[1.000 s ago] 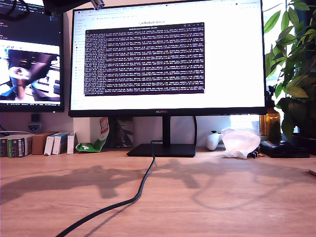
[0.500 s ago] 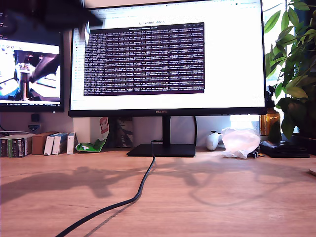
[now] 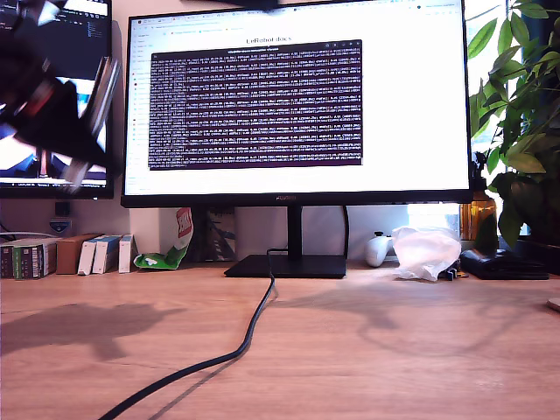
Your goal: Pick the metallic laser pointer with your right arm, pass it to your left arm, then place it down to the left side of the table
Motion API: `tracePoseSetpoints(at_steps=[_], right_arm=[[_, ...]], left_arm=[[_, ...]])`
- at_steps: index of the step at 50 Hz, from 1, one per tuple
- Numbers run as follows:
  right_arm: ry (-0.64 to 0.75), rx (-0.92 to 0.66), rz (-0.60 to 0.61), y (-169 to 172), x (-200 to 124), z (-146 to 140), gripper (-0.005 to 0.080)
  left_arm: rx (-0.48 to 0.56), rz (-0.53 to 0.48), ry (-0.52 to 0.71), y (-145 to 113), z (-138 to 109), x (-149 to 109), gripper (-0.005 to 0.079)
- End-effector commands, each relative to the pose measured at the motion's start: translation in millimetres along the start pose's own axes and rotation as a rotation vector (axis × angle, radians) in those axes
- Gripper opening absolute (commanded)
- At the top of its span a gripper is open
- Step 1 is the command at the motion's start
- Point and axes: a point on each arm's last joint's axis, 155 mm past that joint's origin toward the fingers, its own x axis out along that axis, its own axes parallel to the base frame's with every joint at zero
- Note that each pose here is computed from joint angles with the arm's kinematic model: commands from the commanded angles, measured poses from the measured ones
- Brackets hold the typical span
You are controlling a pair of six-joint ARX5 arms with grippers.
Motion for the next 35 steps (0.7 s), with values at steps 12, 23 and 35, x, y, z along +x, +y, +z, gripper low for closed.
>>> tracePoseSetpoints(at_steps=[12,23,35], right_arm=[[0.204,0.089,-0.281,-55.8,-31.4,-47.8,-0.0011],[0.259,0.167,-0.393,-86.0,-64.2,-75.4,-0.0011],[0.259,0.159,-0.390,-87.6,-67.7,-77.4,-0.0011]], left_arm=[[0.088,0.001,0.287,5.0,-62.9,11.0,-0.0021],[0.110,-0.018,0.433,9.9,-88.1,13.8,-0.0021],[0.127,-0.101,0.694,7.4,-132.1,5.9,-0.0021]])
